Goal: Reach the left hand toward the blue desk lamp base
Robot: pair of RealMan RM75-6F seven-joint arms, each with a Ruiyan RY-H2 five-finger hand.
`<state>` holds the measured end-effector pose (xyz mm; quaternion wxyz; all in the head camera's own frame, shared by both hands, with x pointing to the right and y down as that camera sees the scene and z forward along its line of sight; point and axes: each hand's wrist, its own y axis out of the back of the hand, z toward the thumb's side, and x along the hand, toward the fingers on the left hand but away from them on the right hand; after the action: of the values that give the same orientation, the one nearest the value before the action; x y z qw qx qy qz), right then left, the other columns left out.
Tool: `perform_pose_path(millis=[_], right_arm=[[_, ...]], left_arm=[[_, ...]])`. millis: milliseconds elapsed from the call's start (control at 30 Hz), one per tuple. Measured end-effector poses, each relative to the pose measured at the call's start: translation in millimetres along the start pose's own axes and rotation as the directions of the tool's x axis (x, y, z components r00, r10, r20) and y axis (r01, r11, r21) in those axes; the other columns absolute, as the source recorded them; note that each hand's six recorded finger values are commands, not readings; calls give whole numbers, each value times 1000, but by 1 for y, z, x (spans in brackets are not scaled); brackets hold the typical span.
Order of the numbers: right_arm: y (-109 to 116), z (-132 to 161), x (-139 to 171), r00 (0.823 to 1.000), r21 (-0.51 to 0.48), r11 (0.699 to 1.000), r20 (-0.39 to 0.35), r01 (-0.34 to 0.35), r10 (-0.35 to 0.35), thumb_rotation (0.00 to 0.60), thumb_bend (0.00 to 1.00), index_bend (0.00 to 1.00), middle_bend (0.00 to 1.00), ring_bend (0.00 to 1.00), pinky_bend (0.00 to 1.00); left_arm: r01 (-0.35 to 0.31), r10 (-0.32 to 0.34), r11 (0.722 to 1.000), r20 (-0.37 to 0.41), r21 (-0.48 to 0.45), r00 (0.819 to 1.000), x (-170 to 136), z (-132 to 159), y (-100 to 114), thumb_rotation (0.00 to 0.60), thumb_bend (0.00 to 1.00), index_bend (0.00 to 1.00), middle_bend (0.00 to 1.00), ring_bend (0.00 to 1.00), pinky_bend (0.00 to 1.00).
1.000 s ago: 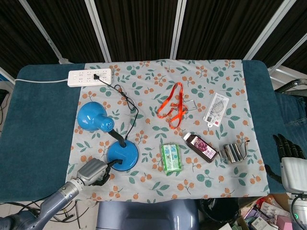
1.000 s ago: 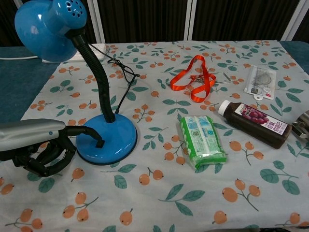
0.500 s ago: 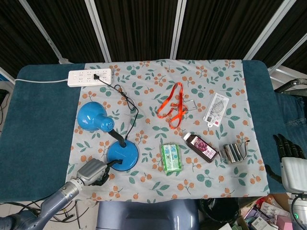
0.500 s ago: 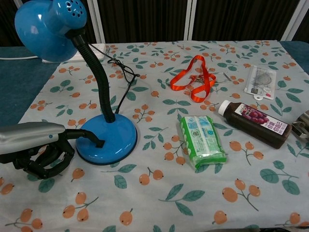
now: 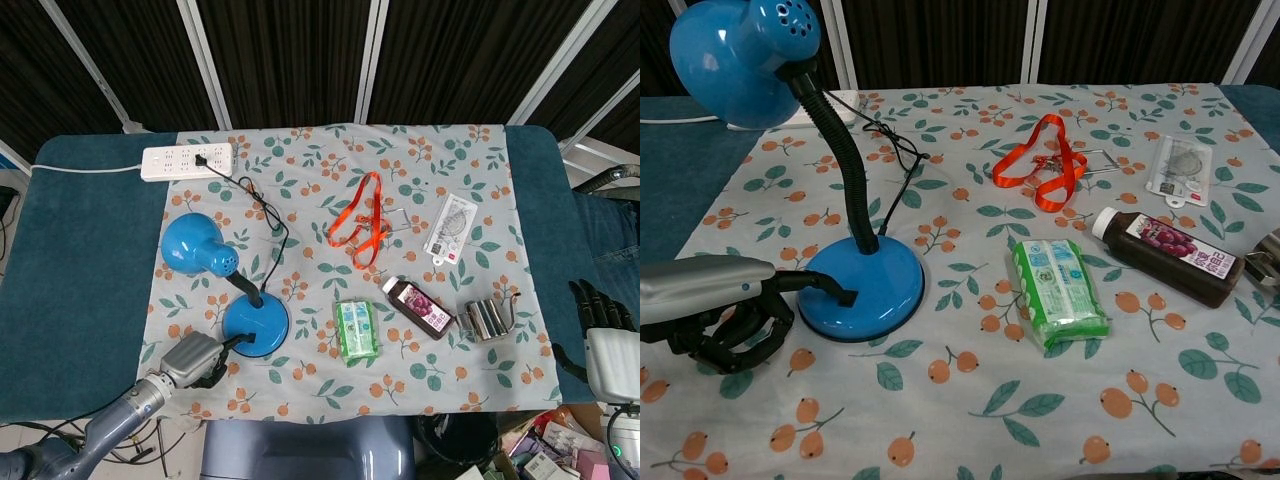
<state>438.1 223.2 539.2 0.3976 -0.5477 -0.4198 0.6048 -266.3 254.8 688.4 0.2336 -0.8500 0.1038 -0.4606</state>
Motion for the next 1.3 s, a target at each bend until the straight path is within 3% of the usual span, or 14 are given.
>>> perform_pose_path(millis=[233, 433, 533, 733, 900, 1133, 1300], right_arm=[[0, 0, 0, 1000, -1, 1000, -1, 1, -1, 600, 162, 4, 56, 121, 161], [0, 0, 0, 1000, -1, 1000, -1, 1, -1, 600, 163, 4, 56, 120, 161], [0, 0, 0, 1000, 0, 1000, 0, 1, -1, 600, 163, 4, 56, 121, 161], [0, 0, 0, 1000, -1, 1000, 1, 0, 0, 600, 162, 4, 56, 121, 161], [0, 0, 0, 1000, 0, 1000, 1, 1, -1, 600, 162, 4, 56, 121, 161], [0, 1, 0, 1000, 2, 1000, -1, 4, -4, 600, 162, 4, 56, 121, 161], [1, 2, 0, 1000, 2, 1000, -3, 7, -7, 600, 163, 4, 56, 120, 161]], left_arm=[[18, -18, 999, 1, 33, 1000, -4, -2, -5, 600, 579, 267, 667, 695, 691], [14, -14, 999, 1, 36, 1000, -3, -2, -5, 600, 557, 222, 657, 689, 690], [-5, 5, 1000, 2, 29, 1000, -2, -1, 0, 600, 495, 160, 595, 636, 666], [-78, 78, 997, 13, 11, 997, -5, 4, 18, 600, 420, 114, 369, 373, 474], [-169, 168, 985, 24, 20, 985, -16, 7, 40, 600, 318, 110, 241, 165, 207], [-265, 275, 949, -34, 172, 961, -56, -5, 70, 600, 259, 98, 156, 85, 46], [-270, 322, 915, -140, 301, 936, -96, -20, 84, 600, 260, 96, 136, 41, 3]])
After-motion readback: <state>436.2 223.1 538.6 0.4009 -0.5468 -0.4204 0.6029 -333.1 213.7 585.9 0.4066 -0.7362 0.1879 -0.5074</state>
